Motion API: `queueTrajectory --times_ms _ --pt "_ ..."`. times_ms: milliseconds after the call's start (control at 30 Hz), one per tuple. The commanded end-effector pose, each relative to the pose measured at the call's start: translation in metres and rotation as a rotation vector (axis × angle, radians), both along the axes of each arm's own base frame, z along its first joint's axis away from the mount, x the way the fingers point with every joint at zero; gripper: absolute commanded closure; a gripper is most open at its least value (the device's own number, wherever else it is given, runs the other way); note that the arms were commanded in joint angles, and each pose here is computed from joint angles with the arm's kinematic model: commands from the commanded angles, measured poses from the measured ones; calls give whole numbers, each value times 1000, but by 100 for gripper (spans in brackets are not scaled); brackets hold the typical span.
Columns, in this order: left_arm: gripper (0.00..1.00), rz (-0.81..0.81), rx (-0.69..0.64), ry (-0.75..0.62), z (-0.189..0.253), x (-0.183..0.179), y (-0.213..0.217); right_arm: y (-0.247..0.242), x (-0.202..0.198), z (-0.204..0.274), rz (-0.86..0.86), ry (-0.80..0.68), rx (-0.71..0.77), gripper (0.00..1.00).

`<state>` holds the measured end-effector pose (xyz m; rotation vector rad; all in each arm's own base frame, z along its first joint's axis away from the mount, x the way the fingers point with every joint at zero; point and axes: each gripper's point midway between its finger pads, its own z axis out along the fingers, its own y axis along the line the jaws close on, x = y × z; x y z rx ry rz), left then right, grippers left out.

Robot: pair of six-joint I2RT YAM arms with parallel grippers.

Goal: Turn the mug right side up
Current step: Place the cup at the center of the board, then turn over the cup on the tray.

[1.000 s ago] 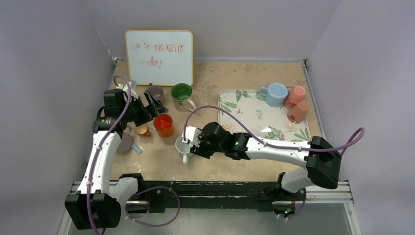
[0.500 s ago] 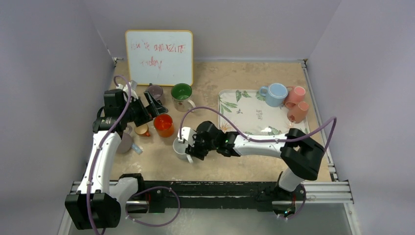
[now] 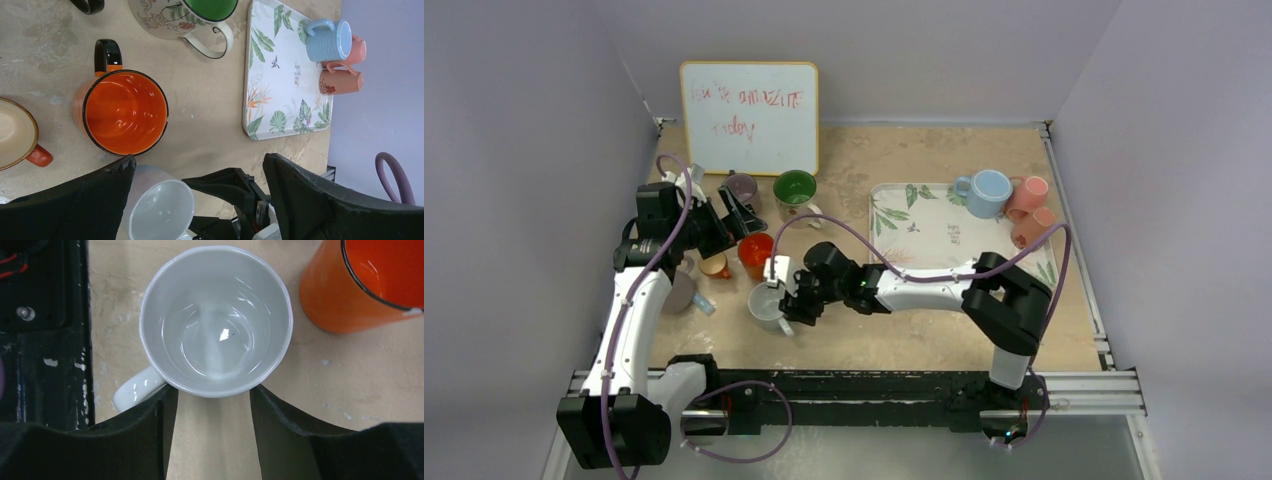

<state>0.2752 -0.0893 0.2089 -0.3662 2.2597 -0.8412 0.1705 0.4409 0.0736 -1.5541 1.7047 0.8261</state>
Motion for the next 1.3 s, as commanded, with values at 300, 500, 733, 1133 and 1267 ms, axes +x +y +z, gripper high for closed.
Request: queueTrajectory --times_ms 300,500,733,1133,1267 --pt "2 -37 11 -54 5 -2 -2 -18 11 61 -175 -1 65 41" --pt "3 -108 -50 -43 2 -15 -15 -85 57 92 -386 -73 76 41" --pt "3 -120 -39 -60 0 -24 -15 -185 137 114 -736 -119 31 40" --pt "4 -139 -34 -76 1 -32 -18 -308 254 105 -900 -95 -174 40" --pt "4 -139 -34 -81 2 -32 -18 -336 276 92 -899 -24 -244 42"
